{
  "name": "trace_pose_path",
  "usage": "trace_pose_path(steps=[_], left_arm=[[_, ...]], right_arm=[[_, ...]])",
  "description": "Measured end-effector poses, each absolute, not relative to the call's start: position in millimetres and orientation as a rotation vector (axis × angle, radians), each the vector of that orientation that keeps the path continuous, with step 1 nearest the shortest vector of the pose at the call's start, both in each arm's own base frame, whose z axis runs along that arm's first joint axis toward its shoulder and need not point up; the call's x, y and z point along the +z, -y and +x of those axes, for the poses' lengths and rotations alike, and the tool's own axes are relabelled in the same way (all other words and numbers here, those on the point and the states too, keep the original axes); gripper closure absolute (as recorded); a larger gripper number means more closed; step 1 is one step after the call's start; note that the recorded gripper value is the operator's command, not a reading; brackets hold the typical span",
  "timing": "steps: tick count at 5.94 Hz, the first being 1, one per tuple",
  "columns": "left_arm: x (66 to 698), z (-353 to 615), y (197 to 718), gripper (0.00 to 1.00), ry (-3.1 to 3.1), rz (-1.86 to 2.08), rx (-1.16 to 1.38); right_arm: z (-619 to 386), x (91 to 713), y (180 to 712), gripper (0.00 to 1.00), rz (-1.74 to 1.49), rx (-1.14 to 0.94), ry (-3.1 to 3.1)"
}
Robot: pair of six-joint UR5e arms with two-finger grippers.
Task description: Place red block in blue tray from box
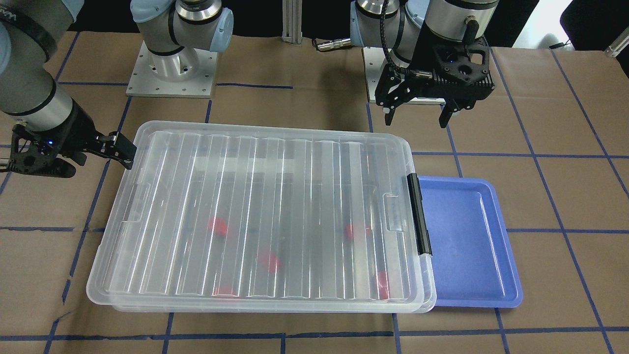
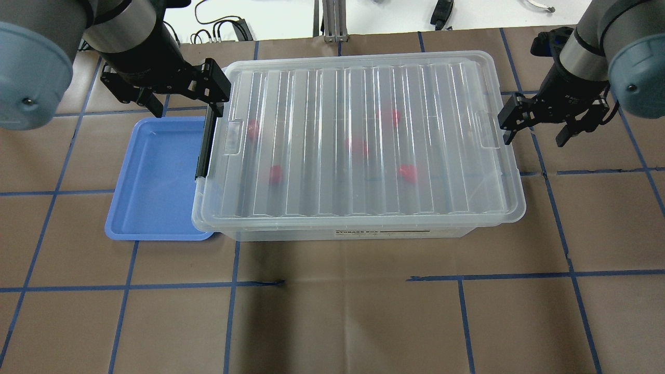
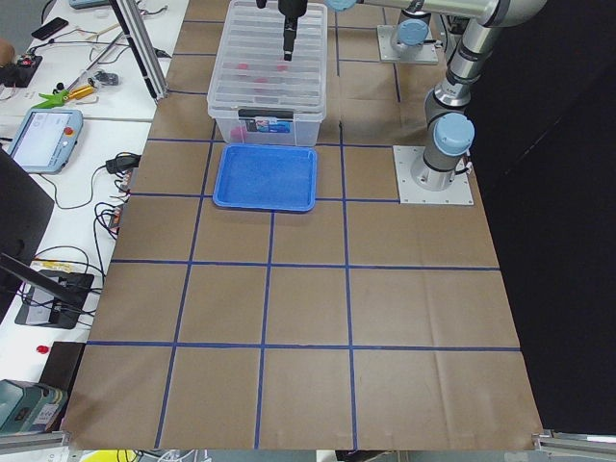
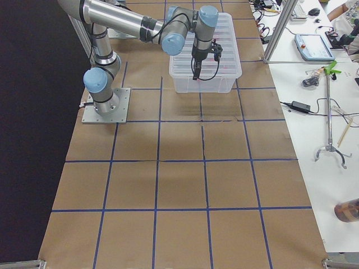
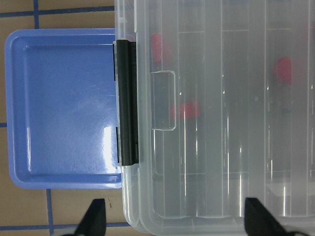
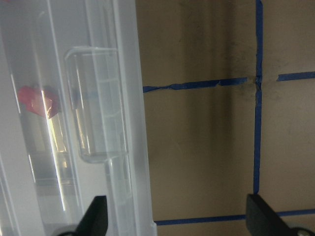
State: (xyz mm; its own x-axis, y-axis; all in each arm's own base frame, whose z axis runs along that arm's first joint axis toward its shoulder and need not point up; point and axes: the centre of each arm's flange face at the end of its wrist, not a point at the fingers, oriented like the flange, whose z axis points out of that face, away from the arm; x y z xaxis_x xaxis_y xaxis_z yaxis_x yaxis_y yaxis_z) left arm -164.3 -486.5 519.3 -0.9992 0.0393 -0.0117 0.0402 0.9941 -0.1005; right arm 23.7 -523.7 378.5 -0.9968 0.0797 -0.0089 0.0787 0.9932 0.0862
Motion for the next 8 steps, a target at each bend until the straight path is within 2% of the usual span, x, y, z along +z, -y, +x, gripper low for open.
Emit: trace_pose_path(steps=[5,8], left_arm=[[519.0,-164.3,486.5,0.01,-3.127,0.062,-0.155],[518.5,-164.2,486.4,0.01,-3.127,0.062,-0.154]], right_arm=[[16.4,341.7,539.1,0.0,0.012,0.07,-3.156],[-37.6,342.4,541.1,0.0,-0.038,0.049,-3.199]])
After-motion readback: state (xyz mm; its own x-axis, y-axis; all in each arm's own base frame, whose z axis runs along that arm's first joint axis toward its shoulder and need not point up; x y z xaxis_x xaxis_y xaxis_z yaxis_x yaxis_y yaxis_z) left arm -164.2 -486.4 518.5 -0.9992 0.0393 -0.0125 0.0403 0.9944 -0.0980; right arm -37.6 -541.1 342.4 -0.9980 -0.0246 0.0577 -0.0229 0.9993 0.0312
